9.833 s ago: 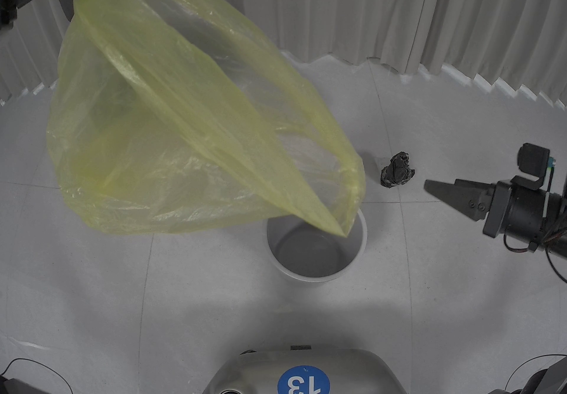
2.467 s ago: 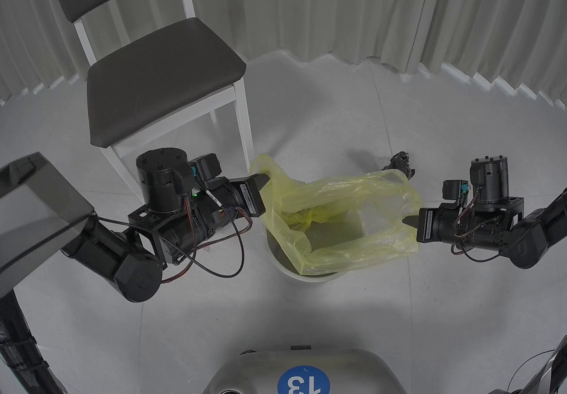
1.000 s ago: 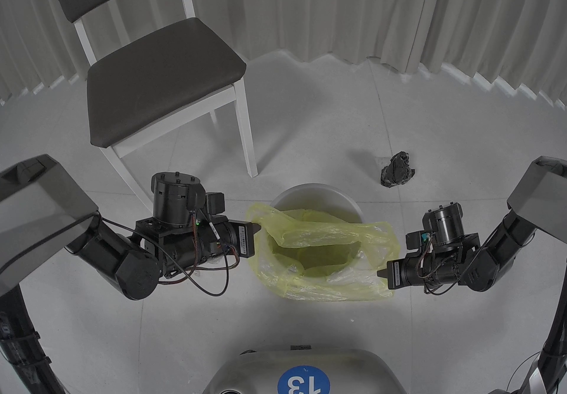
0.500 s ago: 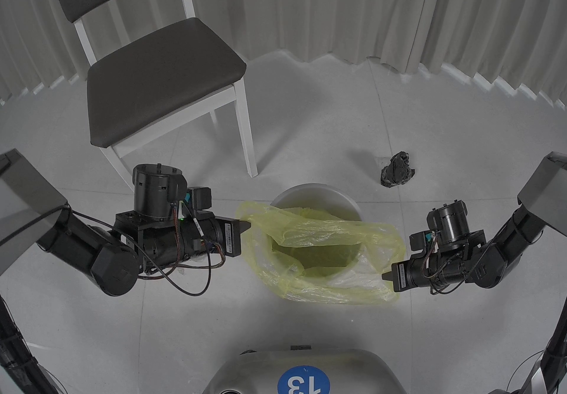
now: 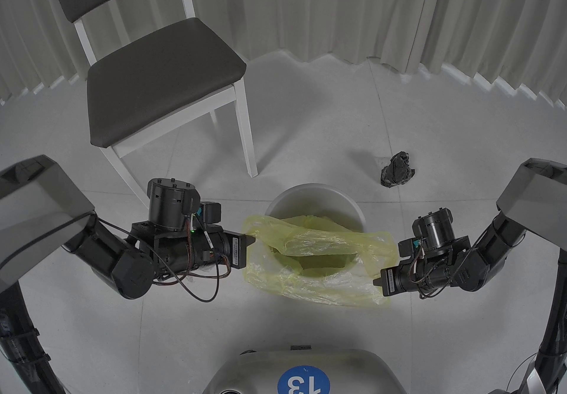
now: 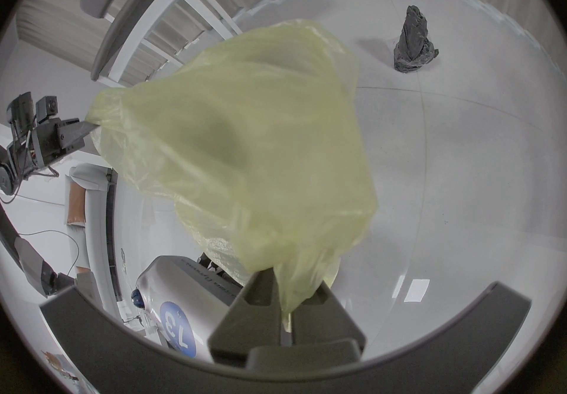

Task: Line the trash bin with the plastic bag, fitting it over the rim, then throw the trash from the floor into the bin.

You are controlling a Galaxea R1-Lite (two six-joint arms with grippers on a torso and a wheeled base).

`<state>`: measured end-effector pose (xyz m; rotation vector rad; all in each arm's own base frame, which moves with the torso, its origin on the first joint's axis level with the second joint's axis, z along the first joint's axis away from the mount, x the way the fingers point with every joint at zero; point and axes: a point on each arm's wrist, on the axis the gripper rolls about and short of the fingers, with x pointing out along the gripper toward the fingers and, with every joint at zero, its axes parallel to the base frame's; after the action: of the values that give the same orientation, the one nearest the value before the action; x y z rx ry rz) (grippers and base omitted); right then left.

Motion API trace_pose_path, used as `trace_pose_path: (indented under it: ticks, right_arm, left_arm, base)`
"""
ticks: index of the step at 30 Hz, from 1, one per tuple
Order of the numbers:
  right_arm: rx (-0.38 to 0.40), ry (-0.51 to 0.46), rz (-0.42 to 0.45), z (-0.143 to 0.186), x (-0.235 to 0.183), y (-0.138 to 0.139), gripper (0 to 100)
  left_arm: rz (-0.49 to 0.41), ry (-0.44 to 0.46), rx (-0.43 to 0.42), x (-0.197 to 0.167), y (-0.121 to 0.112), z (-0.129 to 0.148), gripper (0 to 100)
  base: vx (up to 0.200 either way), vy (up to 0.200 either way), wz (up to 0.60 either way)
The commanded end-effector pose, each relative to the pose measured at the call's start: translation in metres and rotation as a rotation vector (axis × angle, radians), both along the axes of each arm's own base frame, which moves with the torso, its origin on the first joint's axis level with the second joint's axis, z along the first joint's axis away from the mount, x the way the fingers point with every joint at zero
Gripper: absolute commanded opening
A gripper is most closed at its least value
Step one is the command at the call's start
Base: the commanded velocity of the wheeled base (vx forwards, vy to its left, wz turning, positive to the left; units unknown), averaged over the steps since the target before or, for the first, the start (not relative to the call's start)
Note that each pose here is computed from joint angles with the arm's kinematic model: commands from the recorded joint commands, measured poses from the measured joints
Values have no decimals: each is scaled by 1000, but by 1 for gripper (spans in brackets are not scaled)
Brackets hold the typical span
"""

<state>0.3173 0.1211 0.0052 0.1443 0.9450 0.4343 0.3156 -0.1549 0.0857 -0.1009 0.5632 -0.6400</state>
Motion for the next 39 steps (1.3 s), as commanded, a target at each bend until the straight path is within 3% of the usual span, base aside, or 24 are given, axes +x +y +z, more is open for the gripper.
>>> trace_pose_path:
  ticks: [1,5,10,16,24,30,39]
  right_arm:
    - [8,10,-37,-12,12,-2,0]
    - [63,-23,-115,-6,23,-8,0]
    - [52,-43,-158,-1,30,-29,0]
    - [18,-80,-186,23,31,-58,0]
    - [1,-97,-177,51,20,-66,0]
    - [-20,-50,-133,42,16,-58,0]
    - [-45,50,-89,1,21,-40,0]
  left_arm:
    - [18,31,7,16,-2,-22,0]
    - [40,6,-25,25,-6,-33,0]
    - [12,14,-26,15,-14,-29,0]
    - [-62,21,-21,-21,-24,2,0]
    - [-75,-8,-38,-41,-13,36,0]
    - [-85,37,-11,-38,-16,21,0]
    - [-70,98,42,-19,-15,-11,0]
  base:
    - [0,0,0]
    - [0,0,0]
    - [0,0,0]
    - [0,0,0]
    - [0,0,0]
    - [0,0,0]
    - [0,0,0]
